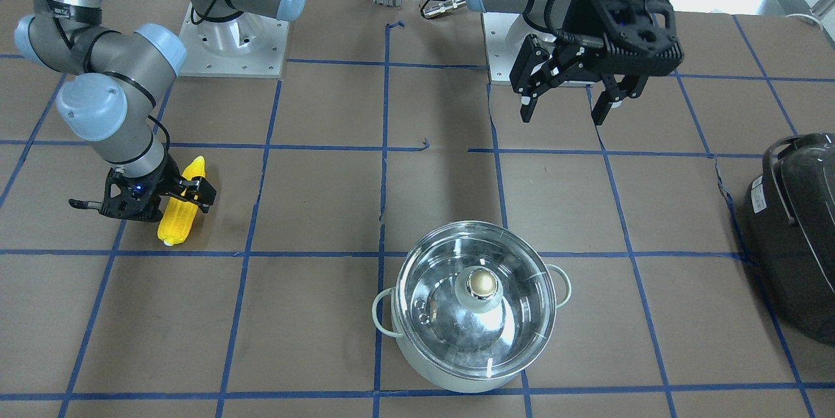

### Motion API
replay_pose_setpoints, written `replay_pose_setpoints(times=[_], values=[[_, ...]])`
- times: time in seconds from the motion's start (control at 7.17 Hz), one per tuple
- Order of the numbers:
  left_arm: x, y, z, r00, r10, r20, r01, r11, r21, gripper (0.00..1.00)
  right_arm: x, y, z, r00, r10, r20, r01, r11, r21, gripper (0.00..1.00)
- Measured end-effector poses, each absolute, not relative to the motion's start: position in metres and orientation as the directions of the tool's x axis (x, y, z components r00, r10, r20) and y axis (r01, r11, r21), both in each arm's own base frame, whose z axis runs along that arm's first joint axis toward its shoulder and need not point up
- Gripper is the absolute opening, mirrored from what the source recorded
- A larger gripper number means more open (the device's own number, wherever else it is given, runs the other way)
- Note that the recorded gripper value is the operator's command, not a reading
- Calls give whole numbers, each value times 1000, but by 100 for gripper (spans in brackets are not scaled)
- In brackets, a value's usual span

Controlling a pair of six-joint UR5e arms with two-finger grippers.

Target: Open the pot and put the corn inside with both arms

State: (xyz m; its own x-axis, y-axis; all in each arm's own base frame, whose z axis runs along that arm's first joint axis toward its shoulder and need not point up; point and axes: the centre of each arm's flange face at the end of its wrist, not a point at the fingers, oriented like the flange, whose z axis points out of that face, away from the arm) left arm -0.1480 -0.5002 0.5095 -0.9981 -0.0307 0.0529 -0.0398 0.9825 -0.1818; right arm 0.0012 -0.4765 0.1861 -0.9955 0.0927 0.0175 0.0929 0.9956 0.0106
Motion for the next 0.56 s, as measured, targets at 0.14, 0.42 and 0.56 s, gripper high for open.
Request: replay_pose_setpoints(times=[0.14,0.42,0.56], values=[[-152,-528,479,-998,-29,57,-37,986,-161,100,1,-478,183,-995,94,16,94,996,7,82],[-173,-580,417,-998,-27,61,-34,993,-114,100,1,-480,179,-995,95,14,95,996,-1,63],[-185,-604,394,-997,-51,62,-56,994,-92,100,1,-481,178,-995,95,13,95,996,-2,61]])
